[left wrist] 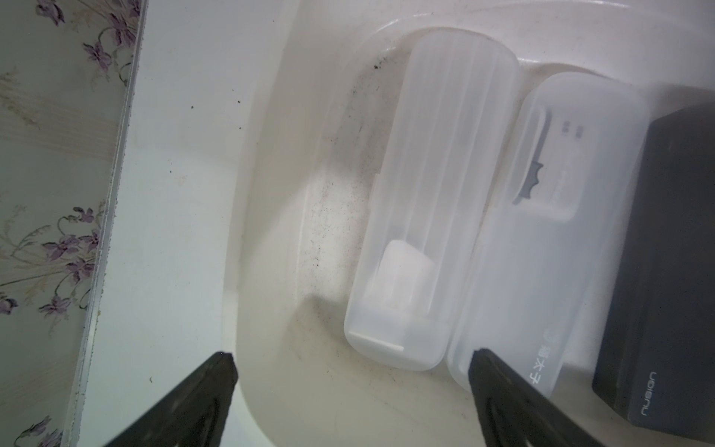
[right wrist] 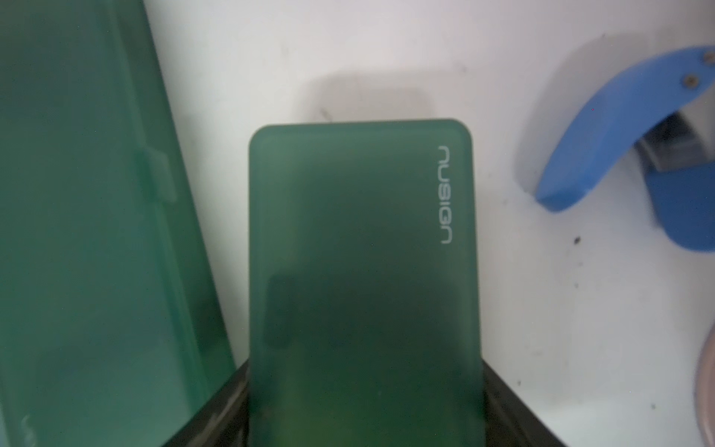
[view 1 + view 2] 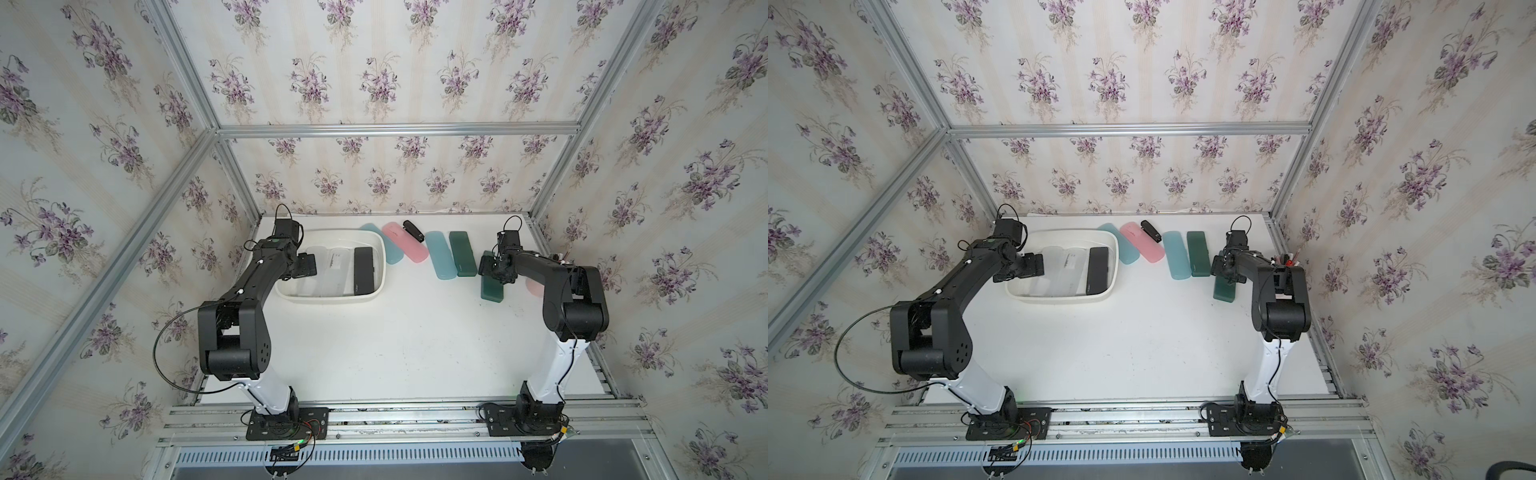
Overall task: Put the pencil case into the storage box
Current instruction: Pick up the pencil case from the center of the board, then place the pencil case at the storage box.
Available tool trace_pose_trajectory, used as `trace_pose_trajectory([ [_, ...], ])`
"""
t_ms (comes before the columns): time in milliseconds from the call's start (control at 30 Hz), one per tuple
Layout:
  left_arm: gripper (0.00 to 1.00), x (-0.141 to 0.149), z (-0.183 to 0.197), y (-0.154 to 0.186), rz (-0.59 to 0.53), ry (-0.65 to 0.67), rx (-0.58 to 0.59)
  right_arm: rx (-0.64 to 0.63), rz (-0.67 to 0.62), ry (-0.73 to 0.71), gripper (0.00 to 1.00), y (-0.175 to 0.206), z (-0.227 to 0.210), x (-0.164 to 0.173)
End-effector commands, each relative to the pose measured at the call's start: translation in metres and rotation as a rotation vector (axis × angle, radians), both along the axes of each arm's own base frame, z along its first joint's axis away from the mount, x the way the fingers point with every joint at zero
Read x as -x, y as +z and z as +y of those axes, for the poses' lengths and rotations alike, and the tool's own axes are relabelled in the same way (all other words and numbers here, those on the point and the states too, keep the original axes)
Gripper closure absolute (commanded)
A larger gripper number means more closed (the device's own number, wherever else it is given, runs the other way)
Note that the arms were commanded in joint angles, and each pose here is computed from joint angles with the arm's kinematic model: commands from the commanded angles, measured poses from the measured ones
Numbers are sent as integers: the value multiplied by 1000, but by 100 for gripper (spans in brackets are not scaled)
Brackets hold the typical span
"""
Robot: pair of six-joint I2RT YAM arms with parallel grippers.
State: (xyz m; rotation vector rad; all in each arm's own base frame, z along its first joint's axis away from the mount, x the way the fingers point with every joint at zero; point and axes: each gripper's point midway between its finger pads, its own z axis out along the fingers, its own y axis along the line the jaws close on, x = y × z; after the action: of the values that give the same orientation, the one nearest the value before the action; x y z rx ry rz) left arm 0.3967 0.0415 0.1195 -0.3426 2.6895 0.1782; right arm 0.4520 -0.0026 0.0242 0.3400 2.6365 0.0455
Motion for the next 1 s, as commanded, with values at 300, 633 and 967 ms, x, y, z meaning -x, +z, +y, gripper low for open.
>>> trace_pose_trajectory([
  [300, 1, 3, 2, -13, 11, 10, 5, -194, -194, 34, 38, 107, 49, 18],
  [633, 1, 2, 5, -8, -13, 25, 41, -297, -285, 247, 39, 171, 223, -11],
  [967, 1, 4, 13, -14, -15, 50, 75, -341, -252, 419, 39, 158, 398, -48],
])
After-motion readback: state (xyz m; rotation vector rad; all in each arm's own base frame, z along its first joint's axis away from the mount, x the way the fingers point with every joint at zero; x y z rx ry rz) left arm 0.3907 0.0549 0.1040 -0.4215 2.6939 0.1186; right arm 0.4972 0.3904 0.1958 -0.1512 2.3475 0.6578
